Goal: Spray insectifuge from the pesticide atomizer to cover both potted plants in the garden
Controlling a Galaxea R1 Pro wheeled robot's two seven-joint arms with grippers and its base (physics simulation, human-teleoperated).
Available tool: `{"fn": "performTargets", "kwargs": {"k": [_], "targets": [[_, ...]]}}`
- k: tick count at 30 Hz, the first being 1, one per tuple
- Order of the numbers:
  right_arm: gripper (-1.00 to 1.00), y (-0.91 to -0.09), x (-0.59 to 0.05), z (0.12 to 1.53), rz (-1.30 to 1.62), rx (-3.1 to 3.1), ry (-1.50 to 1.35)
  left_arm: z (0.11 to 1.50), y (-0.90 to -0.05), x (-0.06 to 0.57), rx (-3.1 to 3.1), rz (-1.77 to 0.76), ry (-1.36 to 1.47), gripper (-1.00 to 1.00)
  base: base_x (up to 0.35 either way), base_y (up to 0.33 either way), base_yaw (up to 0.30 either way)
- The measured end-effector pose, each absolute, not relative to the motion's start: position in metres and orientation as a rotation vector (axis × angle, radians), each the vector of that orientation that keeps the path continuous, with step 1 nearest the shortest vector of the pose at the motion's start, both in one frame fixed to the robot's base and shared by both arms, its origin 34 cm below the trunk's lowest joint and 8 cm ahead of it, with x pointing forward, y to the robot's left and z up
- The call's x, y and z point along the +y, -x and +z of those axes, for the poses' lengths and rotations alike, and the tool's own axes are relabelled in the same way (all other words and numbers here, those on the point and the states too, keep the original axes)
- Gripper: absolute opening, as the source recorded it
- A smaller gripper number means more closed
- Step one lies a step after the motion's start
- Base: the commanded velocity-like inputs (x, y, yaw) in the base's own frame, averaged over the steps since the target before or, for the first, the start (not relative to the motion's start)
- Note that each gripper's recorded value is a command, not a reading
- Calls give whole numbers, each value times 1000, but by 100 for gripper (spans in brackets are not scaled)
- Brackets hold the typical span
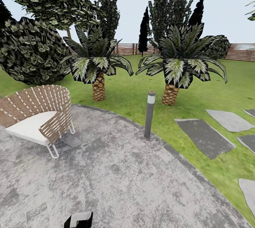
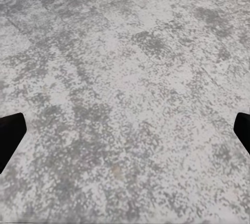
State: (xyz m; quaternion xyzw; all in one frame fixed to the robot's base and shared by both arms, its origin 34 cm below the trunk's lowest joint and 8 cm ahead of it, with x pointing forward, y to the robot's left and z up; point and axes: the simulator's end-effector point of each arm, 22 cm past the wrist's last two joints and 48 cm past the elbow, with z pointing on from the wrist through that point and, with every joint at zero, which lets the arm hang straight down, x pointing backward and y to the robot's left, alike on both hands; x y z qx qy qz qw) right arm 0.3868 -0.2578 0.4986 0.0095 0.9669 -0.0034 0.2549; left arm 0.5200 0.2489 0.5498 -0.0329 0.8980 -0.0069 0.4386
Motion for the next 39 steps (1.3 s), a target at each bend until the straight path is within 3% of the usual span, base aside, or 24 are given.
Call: {"fn": "performTargets", "kwargs": {"k": [39], "targets": [[100, -387, -259, 499, -15, 2626, -29, 550, -520, 249, 2232, -17, 82, 100, 0, 0, 257]]}}
